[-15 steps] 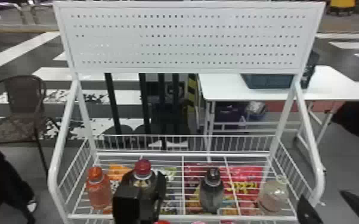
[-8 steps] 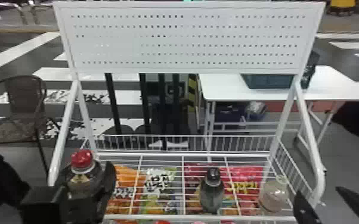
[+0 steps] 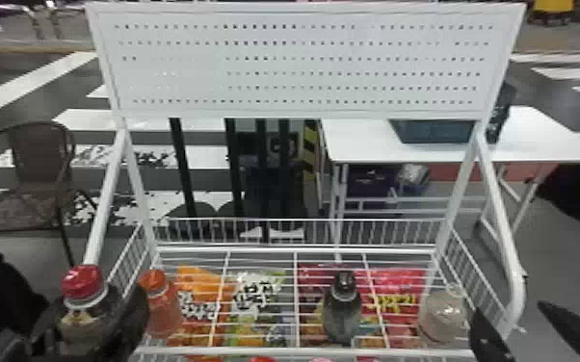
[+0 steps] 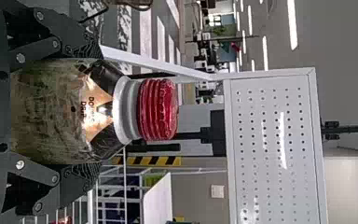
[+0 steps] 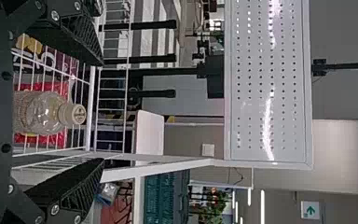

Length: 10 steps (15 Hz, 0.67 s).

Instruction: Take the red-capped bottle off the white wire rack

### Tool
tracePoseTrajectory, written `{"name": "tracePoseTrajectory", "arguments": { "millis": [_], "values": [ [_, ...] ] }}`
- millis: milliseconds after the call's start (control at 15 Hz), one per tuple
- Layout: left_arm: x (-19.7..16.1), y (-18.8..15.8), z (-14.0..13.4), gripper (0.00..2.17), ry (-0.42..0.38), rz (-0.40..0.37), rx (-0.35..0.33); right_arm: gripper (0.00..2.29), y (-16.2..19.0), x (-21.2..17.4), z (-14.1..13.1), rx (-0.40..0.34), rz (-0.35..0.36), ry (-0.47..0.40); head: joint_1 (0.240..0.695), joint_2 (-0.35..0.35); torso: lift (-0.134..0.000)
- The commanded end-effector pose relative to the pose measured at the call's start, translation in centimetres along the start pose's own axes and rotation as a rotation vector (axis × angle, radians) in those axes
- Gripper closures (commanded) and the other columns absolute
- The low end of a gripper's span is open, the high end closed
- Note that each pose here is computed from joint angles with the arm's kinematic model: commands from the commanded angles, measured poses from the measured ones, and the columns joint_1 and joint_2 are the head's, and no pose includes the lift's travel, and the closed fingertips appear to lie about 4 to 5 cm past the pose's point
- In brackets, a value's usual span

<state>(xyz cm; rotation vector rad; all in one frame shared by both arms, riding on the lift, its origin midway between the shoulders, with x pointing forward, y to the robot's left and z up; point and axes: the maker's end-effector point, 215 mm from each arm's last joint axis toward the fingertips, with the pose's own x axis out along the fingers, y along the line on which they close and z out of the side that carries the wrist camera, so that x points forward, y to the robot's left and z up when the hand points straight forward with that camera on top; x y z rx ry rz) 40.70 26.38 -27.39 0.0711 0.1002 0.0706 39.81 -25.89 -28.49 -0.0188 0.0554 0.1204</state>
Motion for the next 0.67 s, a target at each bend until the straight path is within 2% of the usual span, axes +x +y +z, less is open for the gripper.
{"name": "tracePoseTrajectory", "arguments": {
  "millis": [0,600],
  "values": [
    [-0.07,0.66,-0.30,1.24,0.004,0.009,-0.002,0.16,0.21,0.04,-0.25,0.003,0.004,0.008,0.499,0.000,0.000],
    [-0.14,-0.18,0.52,1.21,-0.009,-0.022,-0.024,0.16,0.08,-0.01,0.04,-0.001,0.001,0.004,0.499,0.000,0.000]
  ]
}}
